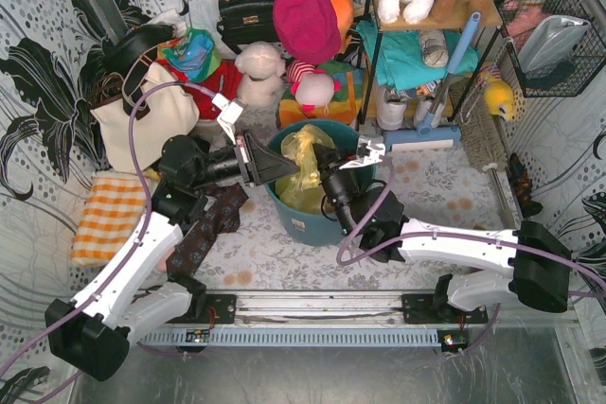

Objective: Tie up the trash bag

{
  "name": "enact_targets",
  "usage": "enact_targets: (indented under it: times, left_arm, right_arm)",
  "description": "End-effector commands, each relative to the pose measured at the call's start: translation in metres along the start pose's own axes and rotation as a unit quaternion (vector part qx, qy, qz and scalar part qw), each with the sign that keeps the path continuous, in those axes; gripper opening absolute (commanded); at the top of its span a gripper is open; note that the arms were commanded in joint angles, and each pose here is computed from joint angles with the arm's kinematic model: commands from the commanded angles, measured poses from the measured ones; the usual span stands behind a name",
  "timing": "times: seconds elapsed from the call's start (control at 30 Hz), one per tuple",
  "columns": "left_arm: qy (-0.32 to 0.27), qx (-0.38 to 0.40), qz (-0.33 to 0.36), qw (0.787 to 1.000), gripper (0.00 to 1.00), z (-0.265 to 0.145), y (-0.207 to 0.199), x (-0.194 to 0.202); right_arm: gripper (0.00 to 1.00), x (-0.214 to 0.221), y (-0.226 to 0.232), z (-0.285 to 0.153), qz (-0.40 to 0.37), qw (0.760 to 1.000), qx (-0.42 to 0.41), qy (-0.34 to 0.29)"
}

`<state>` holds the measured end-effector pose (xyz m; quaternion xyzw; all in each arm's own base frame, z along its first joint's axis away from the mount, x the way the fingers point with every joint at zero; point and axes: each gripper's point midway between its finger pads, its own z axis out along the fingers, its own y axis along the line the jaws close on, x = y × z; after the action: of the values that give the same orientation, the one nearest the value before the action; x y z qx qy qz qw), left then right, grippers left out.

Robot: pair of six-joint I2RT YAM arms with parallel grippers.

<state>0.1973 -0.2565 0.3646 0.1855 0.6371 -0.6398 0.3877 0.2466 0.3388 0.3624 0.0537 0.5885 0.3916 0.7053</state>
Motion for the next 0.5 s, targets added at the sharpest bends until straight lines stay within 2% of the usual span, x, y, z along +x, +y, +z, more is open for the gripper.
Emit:
enact_targets:
  times: [0.0,0.2,0.47]
  left_arm:
    - [-0.004,-0.014,0.004,1.0,0.0,-0.003,0.006,0.006]
    - [-0.007,-0.019,-0.009,1.0,0.0,-0.004,0.01,0.011]
    - [-0.026,-0.015,0.007,1.0,0.0,-0.003,0.0,-0.002]
  right_arm:
    - [0.0,-0.03,0.025,-0.006,0.035,0.995,-0.076,-0.062]
    - [0.0,-0.027,0.037,-0.019,0.044,0.986,-0.14,-0.078]
    - [0.0,-0.004,0.064,-0.035,0.048,0.969,-0.238,-0.046]
